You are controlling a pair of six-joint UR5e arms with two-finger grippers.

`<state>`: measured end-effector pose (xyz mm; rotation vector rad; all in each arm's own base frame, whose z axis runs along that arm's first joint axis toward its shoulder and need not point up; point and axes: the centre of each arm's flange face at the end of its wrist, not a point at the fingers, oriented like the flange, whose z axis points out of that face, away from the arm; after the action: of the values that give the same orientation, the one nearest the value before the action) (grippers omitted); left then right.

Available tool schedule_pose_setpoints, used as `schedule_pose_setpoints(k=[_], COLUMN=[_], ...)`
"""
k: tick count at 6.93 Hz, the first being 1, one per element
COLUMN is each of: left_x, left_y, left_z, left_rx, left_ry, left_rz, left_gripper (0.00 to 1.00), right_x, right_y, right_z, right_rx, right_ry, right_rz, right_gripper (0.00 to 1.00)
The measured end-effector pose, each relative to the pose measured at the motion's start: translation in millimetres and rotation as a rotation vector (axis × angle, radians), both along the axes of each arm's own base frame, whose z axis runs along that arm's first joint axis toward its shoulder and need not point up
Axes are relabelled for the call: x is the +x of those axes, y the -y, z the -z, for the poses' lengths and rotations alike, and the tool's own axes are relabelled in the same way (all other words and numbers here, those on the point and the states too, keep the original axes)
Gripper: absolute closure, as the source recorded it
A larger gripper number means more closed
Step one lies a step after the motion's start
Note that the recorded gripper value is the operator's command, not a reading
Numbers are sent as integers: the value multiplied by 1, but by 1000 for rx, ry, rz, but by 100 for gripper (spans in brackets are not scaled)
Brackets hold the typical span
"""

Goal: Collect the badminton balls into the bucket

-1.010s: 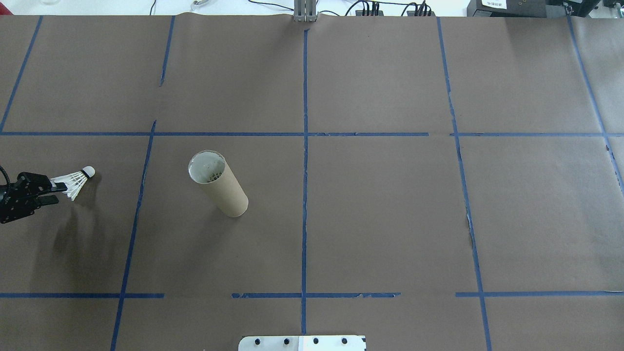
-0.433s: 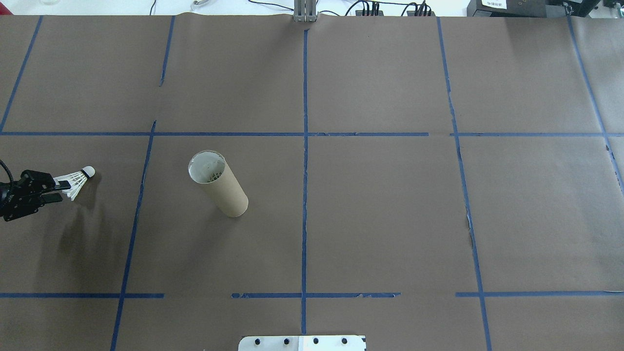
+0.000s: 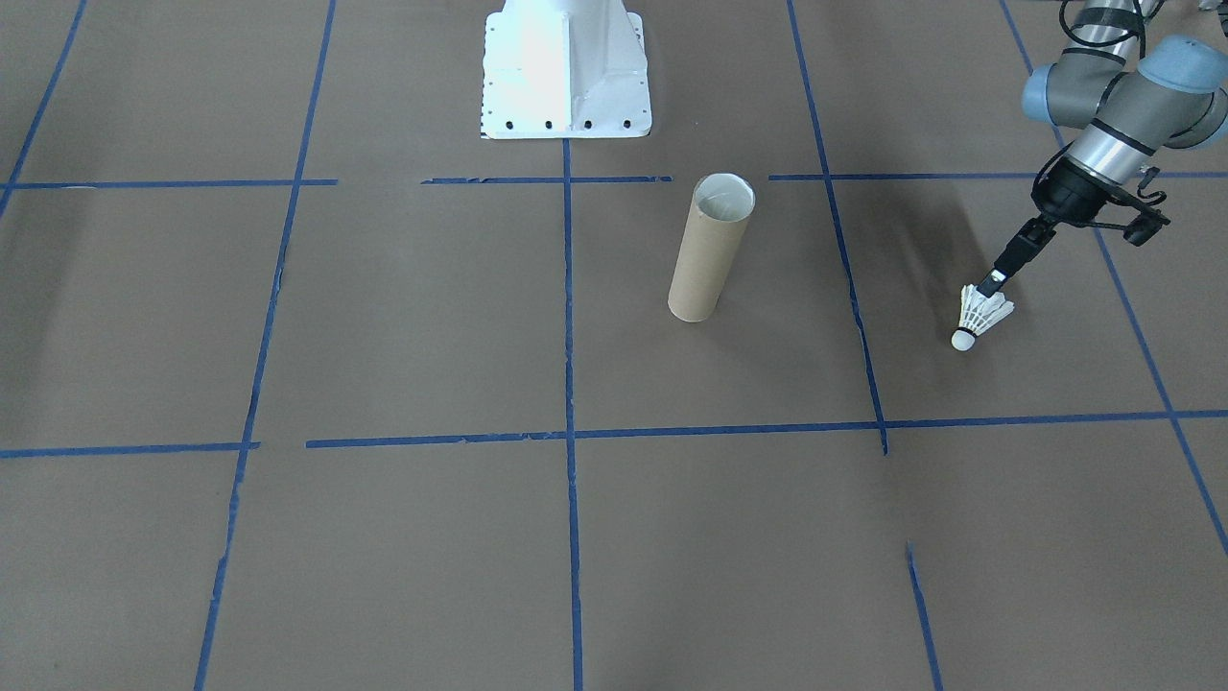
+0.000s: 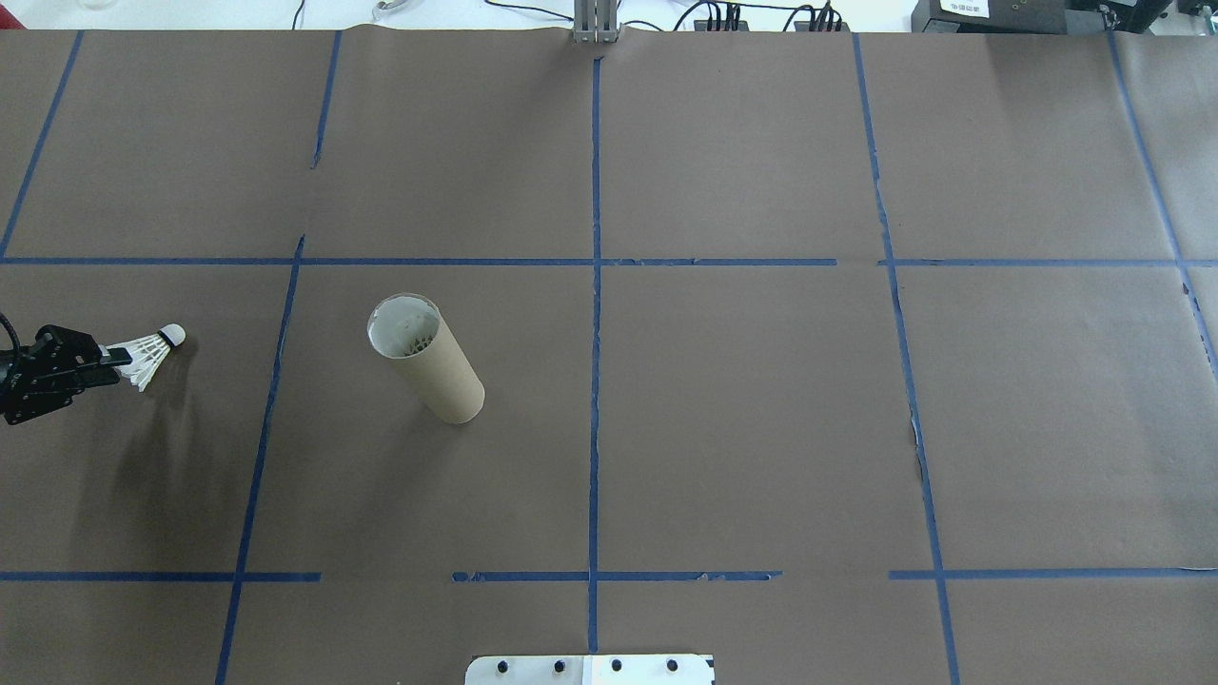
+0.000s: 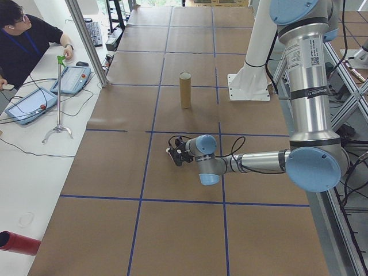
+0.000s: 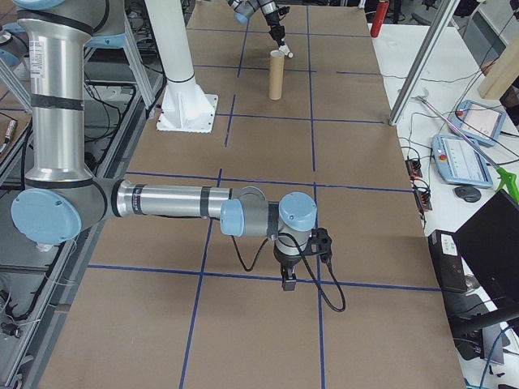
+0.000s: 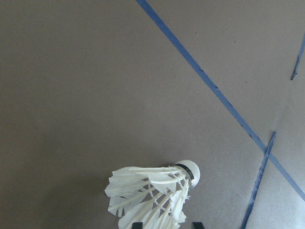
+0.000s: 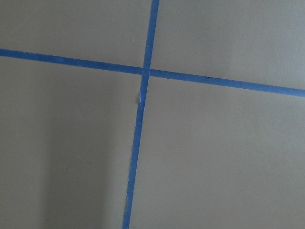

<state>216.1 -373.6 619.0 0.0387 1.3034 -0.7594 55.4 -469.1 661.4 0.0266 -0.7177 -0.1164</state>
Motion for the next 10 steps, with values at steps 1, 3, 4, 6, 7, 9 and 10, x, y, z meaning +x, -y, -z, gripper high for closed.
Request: schedule_pose_setpoints(k=[1, 3, 4, 6, 7, 9, 10], left_x=[-1, -2, -2, 0, -5, -53, -77], left_y=[2, 3, 4, 7, 9, 22, 28], left_z=[0, -1, -1, 4, 6, 15, 28], left_rx=[-3, -9, -8, -1, 2, 9, 37], left_ry=[2, 8, 7, 1, -5, -28, -21], left_rz=[5, 10, 10, 9, 6, -28, -75], left_gripper=[59, 85, 100, 100, 100, 100, 100], right_x=[0, 0, 0, 0, 0, 0, 0], right_y=[0, 0, 0, 0, 0, 0, 0], right_z=[0, 0, 0, 0, 0, 0, 0], right_rx=[0, 0, 0, 0, 0, 0, 0], right_ry=[0, 0, 0, 0, 0, 0, 0], right_rz=[0, 0, 0, 0, 0, 0, 0], right_gripper=[0, 0, 0, 0, 0, 0, 0])
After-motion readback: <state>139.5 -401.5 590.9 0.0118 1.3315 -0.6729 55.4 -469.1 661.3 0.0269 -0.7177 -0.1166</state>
